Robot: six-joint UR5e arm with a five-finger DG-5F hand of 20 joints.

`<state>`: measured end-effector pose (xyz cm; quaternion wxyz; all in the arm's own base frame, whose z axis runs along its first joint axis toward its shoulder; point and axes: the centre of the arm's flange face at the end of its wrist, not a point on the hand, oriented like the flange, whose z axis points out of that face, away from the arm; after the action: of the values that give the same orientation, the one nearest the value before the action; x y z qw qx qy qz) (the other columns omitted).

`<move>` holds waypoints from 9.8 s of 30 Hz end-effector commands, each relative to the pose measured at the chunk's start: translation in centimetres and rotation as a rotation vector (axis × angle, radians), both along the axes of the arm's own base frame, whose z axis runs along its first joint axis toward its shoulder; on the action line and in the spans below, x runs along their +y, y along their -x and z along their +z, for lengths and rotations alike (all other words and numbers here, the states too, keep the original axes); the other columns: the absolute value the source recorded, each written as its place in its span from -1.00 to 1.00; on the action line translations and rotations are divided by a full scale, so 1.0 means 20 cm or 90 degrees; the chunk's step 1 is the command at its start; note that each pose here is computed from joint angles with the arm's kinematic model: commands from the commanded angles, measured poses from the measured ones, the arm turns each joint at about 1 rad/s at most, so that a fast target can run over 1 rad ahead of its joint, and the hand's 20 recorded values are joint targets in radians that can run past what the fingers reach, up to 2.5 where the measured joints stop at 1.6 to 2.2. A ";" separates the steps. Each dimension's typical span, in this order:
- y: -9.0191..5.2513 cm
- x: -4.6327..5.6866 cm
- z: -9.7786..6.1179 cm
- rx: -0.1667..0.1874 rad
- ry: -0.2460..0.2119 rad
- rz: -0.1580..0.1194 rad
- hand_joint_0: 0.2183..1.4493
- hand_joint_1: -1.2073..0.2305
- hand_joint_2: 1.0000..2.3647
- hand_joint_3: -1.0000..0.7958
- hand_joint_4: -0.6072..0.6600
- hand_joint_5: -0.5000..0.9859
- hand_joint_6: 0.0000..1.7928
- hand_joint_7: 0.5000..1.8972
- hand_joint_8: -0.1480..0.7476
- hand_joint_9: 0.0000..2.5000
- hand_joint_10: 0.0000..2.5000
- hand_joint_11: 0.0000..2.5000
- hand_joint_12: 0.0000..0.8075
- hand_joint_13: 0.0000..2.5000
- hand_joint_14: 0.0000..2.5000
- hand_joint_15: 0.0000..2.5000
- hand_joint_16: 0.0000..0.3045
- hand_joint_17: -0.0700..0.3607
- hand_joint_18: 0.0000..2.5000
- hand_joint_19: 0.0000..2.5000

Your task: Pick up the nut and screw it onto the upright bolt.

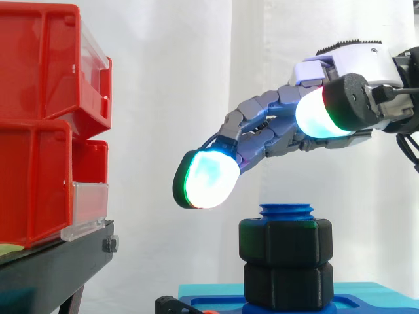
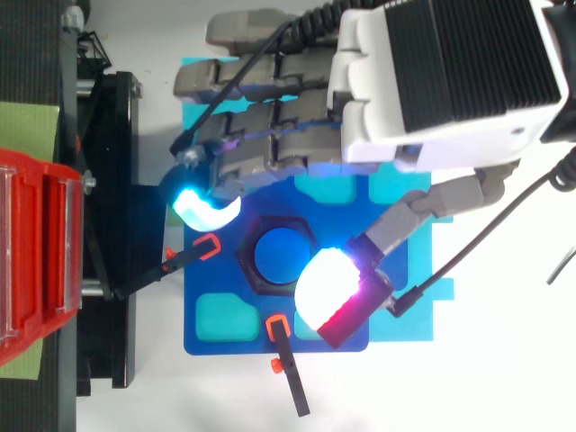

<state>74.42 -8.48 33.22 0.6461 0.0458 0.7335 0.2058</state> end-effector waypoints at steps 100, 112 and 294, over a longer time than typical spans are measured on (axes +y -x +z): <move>-0.01 0.00 -0.01 -0.037 0.042 0.021 -0.63 0.45 -1.00 -0.44 0.20 -0.57 -0.44 -0.84 -0.28 -0.83 -1.00 -1.00 -0.20 -1.00 -1.00 -1.00 -0.69 -0.18 -1.00 -1.00; -0.02 0.09 -0.07 -0.041 0.016 0.026 -0.64 0.51 -1.00 -0.44 0.18 -0.57 -0.44 -0.85 -0.30 -0.90 -1.00 -1.00 -0.19 -1.00 -1.00 -1.00 -0.66 -0.14 -1.00 -1.00; 0.02 0.13 -0.23 -0.017 -0.013 0.023 -0.57 0.36 -1.00 -0.44 0.31 -0.52 -0.44 -0.59 -0.16 -0.68 -1.00 -1.00 -0.21 -0.90 -1.00 -1.00 -0.70 -0.19 -1.00 -1.00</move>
<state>73.94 -5.94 28.53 0.6515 0.0359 0.7237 0.2248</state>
